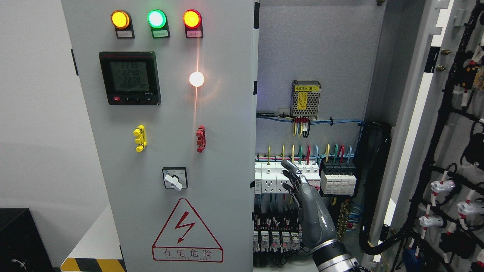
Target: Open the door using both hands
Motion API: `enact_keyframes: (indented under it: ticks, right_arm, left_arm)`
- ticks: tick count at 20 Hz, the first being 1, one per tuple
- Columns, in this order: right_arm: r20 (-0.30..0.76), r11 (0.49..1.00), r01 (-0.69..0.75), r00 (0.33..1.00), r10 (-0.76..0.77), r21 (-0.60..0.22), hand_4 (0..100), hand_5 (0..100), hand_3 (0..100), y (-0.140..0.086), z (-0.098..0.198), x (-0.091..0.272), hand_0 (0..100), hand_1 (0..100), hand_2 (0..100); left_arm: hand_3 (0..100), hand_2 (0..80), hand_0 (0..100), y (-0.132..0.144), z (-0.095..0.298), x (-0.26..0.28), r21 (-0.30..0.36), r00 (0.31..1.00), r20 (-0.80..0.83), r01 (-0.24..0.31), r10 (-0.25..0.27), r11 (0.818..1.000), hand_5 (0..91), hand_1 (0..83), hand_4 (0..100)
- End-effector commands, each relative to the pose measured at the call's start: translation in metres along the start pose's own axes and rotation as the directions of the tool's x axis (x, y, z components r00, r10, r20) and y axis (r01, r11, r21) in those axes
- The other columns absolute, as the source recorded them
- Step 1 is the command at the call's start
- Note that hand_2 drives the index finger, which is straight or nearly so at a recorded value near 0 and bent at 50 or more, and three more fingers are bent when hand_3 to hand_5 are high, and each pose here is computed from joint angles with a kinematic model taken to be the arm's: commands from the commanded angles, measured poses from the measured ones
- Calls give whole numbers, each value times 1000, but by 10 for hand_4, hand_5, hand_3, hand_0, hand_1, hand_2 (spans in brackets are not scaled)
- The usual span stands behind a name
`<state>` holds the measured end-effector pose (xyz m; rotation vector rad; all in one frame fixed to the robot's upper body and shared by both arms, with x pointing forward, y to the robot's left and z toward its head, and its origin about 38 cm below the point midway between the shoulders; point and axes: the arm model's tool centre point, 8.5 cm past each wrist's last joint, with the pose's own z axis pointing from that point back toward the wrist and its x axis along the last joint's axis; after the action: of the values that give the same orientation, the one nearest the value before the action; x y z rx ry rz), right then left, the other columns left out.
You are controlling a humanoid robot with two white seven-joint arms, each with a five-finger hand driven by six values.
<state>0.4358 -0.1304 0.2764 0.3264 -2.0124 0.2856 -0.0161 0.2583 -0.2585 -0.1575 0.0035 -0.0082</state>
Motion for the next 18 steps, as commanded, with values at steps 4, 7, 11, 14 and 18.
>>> enact_keyframes:
  ticks: [4,7,11,14,18]
  right_arm:
    - [-51,1000,22,998,-21,18,0,0,0,9,-16,-13,0,0,0]
    - [-49,999,46,998,-45,26,0,0,0,11,-17,-12,0,0,0]
    - [-28,998,52,998,-51,32,0,0,0,11,-24,-4,0,0,0]
    - [-21,996,83,996,-82,41,0,0,0,11,-28,-1,0,0,0]
    - [-30,995,83,996,-82,52,0,0,0,14,-33,-3,0,0,0]
  left_arm:
    - [0,0,0,-16,-4,-2,-30,998,17,-56,56,998,0,0,0]
    - [0,0,0,-16,-4,-2,-30,998,18,-57,58,998,0,0,0]
    - [0,0,0,-17,-4,-2,-32,998,19,-57,58,998,0,0,0]
    - [0,0,0,-17,-4,2,-34,998,29,-54,55,998,0,0,0]
    - [0,0,0,-17,-5,2,-34,998,32,-60,61,998,0,0,0]
